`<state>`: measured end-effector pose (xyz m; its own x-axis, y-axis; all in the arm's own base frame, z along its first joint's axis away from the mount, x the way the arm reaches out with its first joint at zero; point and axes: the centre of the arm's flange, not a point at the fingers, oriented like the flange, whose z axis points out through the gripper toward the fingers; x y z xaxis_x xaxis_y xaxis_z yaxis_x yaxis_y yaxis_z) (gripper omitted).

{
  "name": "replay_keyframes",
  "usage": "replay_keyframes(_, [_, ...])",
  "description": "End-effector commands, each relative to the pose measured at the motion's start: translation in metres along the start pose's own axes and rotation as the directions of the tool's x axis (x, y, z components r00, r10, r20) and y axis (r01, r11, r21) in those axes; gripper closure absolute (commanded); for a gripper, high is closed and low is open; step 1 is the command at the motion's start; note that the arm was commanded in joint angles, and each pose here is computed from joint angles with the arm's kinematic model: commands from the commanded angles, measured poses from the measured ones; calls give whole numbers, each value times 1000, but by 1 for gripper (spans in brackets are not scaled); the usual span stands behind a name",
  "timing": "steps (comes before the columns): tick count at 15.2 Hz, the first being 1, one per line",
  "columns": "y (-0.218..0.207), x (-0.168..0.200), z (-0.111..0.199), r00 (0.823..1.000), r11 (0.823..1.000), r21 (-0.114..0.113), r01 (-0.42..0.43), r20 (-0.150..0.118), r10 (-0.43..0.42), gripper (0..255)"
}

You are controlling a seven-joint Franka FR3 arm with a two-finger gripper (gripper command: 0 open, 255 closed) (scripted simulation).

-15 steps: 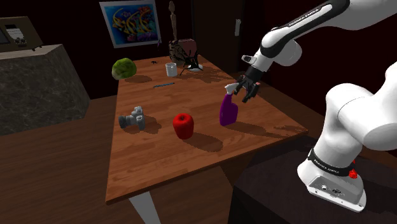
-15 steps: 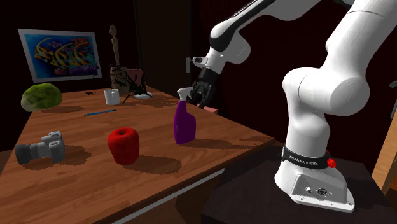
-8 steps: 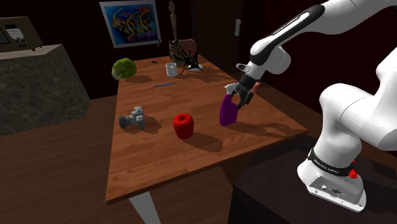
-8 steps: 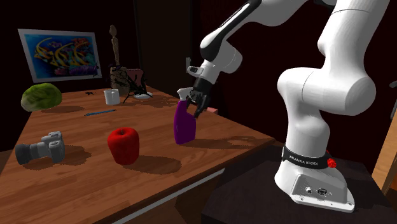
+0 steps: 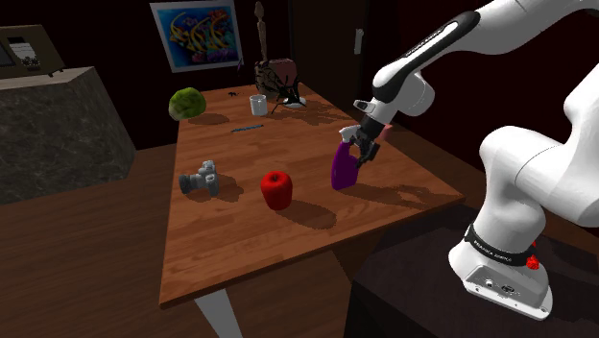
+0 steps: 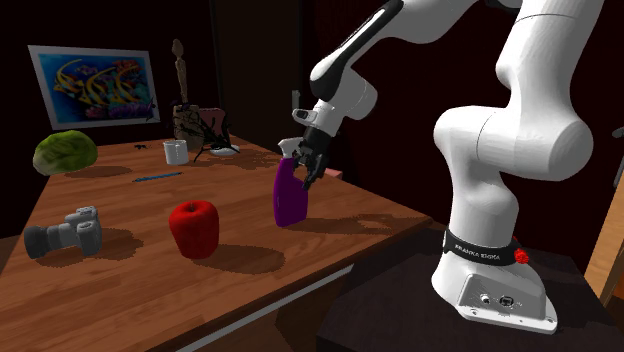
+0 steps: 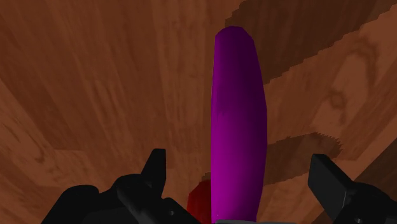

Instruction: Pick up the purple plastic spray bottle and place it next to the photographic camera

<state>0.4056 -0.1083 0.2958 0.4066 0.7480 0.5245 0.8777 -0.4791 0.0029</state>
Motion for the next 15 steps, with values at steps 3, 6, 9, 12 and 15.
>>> replay_keyframes(3, [0, 0, 0, 1000, 1000, 0, 0, 0, 0, 255])
replay_keyframes(6, [0, 0, 0, 1000, 1000, 0, 0, 0, 0, 255])
replay_keyframes(9, [0, 0, 0, 1000, 1000, 0, 0, 0, 0, 255])
replay_keyframes(12, [0, 3, -4, 1000, 1000, 0, 0, 0, 0, 255])
replay_keyframes(15, [0, 11, -18, 1000, 1000, 0, 0, 0, 0, 255])
